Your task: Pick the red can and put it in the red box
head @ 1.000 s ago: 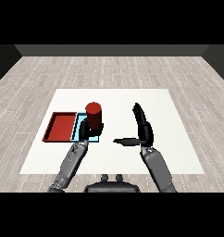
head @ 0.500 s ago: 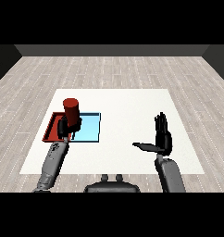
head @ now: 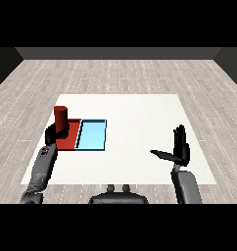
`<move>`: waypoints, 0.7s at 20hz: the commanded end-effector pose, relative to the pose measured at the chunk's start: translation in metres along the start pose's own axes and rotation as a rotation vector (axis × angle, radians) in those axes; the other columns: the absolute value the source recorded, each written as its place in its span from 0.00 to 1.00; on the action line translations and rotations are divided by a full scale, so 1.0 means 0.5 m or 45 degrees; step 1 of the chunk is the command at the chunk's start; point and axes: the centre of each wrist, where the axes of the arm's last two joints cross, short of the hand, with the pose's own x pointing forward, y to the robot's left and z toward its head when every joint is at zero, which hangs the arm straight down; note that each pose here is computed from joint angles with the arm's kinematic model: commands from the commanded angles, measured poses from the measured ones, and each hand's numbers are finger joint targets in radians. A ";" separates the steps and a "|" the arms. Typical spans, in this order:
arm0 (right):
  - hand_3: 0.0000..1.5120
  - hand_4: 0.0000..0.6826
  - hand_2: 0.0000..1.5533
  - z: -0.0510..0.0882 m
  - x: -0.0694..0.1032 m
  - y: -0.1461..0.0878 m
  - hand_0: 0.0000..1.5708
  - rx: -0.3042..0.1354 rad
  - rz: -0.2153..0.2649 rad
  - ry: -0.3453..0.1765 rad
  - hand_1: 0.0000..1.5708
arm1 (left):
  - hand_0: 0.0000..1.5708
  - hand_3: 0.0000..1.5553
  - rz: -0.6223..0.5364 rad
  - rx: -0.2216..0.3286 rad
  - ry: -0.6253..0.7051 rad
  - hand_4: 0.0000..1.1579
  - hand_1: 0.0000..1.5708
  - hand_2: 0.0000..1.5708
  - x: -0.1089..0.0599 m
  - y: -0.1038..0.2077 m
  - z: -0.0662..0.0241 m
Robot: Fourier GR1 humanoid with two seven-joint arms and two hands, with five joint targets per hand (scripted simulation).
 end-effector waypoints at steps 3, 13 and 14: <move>0.00 0.00 0.00 0.002 -0.026 -0.014 0.00 -0.029 0.059 0.046 0.00 | 1.00 0.97 -0.129 0.023 0.214 0.88 1.00 1.00 -0.096 0.008 -0.021; 0.00 0.00 0.00 -0.022 -0.096 -0.010 0.00 -0.060 0.107 0.095 0.00 | 0.60 0.38 -0.358 0.017 0.605 0.52 0.60 0.61 -0.153 -0.034 0.002; 0.00 0.00 0.00 -0.008 -0.081 -0.024 0.00 -0.076 0.111 0.069 0.00 | 0.68 0.30 -0.346 0.010 0.593 0.48 0.68 0.65 -0.170 -0.039 0.018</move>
